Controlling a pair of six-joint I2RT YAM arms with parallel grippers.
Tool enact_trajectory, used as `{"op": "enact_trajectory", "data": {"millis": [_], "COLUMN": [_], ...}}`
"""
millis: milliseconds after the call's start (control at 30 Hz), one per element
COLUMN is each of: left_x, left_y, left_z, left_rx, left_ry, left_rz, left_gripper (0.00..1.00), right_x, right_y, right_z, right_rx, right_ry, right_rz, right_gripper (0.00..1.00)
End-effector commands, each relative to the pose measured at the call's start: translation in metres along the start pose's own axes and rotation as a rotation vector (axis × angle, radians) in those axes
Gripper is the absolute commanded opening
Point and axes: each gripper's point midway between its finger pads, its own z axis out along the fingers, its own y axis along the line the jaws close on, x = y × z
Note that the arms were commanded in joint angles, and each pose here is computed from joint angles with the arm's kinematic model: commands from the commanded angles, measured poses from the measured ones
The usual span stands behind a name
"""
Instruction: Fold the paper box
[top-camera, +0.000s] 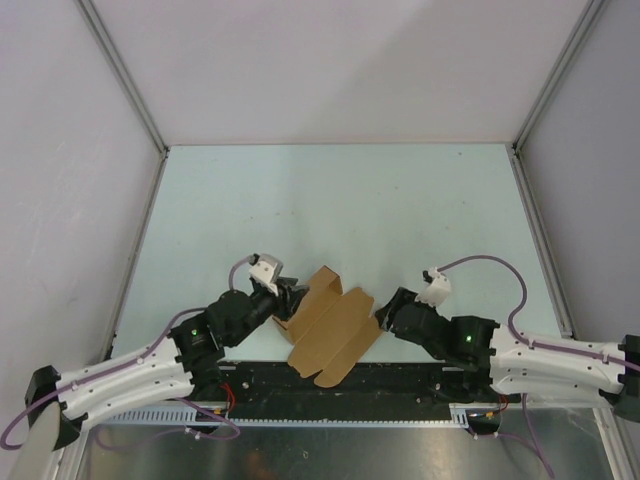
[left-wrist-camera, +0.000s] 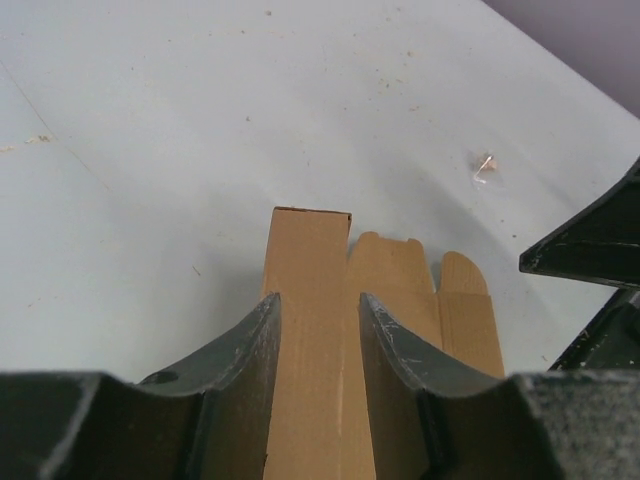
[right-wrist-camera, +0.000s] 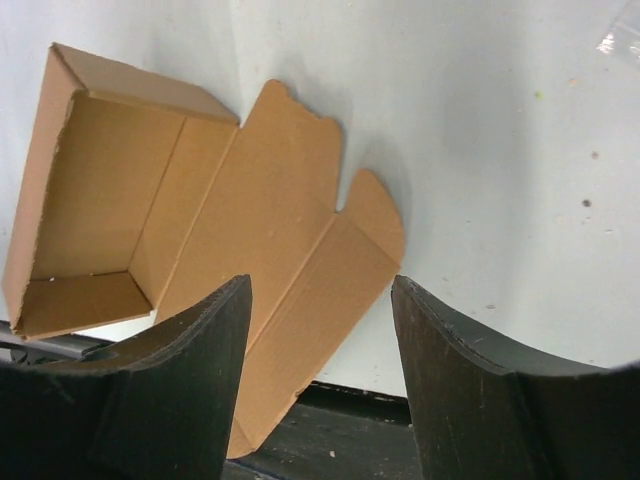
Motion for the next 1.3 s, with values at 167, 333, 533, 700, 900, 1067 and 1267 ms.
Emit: {"op": "enact_trajectory", "data": {"millis": [167,333,533,700,900,1067,1267], "left_x": [-0.012,-0.01,-0.011,-0.009,-0.009,-0.009,-0.008], "left_y": [-0.008,-0.012,-0.01,-0.01,-0.01,-0.009,-0.008], "left_z": [-0.017,-0.023,-0.03,-0.027,-0.026,-0.028,-0.028], "left_rx": [0.043,0.069,0.073,0.062,0.058,0.06,0.056], "left_ry": [-0.007,0.004,-0.014,0.002,0.004,-0.004,-0.007], "left_rz": [-0.083,-0.12,-0.149,-0.14,-0.138,-0.144,-0.149], "left_gripper": [0.41,0.41,0.41,0.41,0.41,0.41,0.42], "right_x": [-0.003,-0.005,-0.013,-0.006,0.004,0.01,0.017], "right_y": [-0.033,-0.04,-0.041,-0.033,-0.028,-0.031,-0.032], "right_z": [0.009,0.025,0.037,0.043,0.046,0.049,0.055], "right_rx": [0.025,-0.059,-0.189,-0.288,-0.335,-0.335,-0.334], "right_ry": [-0.015,0.021,0.04,0.068,0.109,0.131,0.158], "right_rz": [-0.032,-0.138,-0.13,-0.126,-0.151,-0.156,-0.167], "right_gripper": [0.62,0.59,0.55,0.56,0.56,0.55,0.54]}}
